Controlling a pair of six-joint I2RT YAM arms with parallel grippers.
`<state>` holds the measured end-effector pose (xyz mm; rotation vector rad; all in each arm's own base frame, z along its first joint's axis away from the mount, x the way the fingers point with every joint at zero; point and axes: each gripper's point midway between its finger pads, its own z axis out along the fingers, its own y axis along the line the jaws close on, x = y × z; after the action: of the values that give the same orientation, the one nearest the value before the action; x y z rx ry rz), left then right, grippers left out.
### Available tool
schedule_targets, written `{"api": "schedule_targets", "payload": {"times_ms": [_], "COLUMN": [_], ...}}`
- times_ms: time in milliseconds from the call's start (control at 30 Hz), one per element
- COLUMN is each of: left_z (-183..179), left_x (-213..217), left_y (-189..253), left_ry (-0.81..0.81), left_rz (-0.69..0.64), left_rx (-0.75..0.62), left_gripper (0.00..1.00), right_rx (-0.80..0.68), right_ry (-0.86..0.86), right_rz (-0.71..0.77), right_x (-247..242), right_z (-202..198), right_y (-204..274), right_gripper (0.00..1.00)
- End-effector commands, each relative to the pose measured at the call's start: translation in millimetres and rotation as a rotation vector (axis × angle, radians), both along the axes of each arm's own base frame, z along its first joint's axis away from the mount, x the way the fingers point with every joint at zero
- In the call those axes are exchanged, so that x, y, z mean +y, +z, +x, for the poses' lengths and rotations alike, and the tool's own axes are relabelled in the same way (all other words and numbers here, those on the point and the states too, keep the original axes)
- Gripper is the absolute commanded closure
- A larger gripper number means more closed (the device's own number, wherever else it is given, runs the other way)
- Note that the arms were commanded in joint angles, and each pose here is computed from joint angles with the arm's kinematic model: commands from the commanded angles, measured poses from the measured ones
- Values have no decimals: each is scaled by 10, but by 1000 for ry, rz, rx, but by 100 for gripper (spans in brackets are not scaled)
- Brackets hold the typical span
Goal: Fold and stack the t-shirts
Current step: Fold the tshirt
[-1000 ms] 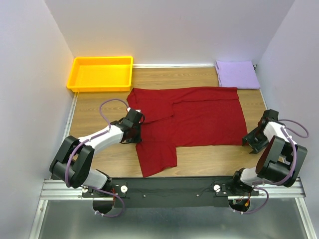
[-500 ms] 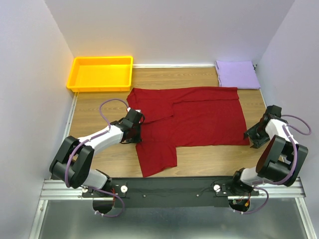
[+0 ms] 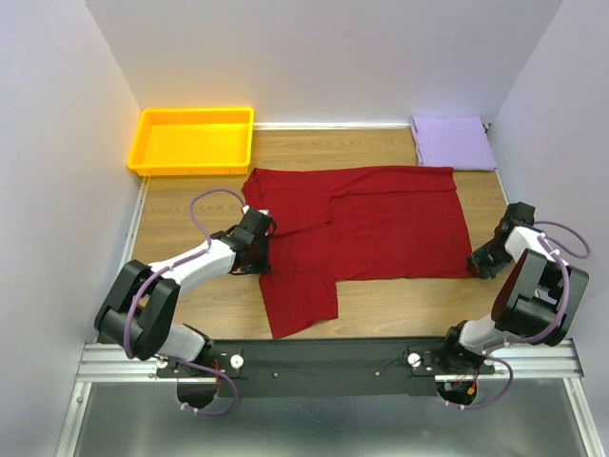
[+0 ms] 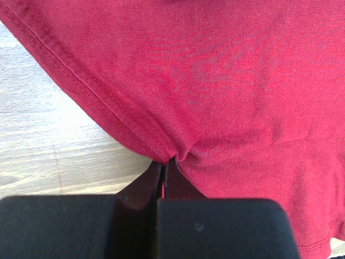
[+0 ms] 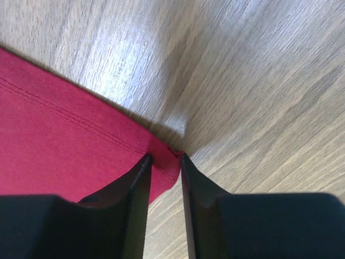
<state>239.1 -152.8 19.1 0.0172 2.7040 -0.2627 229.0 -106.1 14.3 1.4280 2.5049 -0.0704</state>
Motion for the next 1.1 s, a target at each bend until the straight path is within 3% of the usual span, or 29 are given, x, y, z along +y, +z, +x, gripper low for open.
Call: {"api": "schedule_targets", "payload": {"times_ms": [0,100,333,467,700,900,1067], "left_z": [-189,-193,-155,-80,209,463,816], "left_x": [119,119,134,126,248,227,274], "left_y": [-188,-203,-106,40,381,568,712], "left_ry": [-7,-7,4,8,50,50,64], "left_rz": [53,55,56,14,-72,-136,-123], "left_rx": [72,78,52,19,-38,-65,-101], "left_gripper": [100,100,100,100,100,100,100], "right_rx": [30,51,18,-49,-206,-225,-161], "right_ry": [3,10,-17,-26,63,239,270], "right_rz": [-5,-1,-75,-80,57,-50,-118], "right_x": [-22,-14,-139,-162,30,107,17], "right_z": [-94,-154,-132,24,537,959,1090], "right_y": [-94,-141,50,291,581,798,674], "right_gripper": [69,72,99,99,99,99,99]}}
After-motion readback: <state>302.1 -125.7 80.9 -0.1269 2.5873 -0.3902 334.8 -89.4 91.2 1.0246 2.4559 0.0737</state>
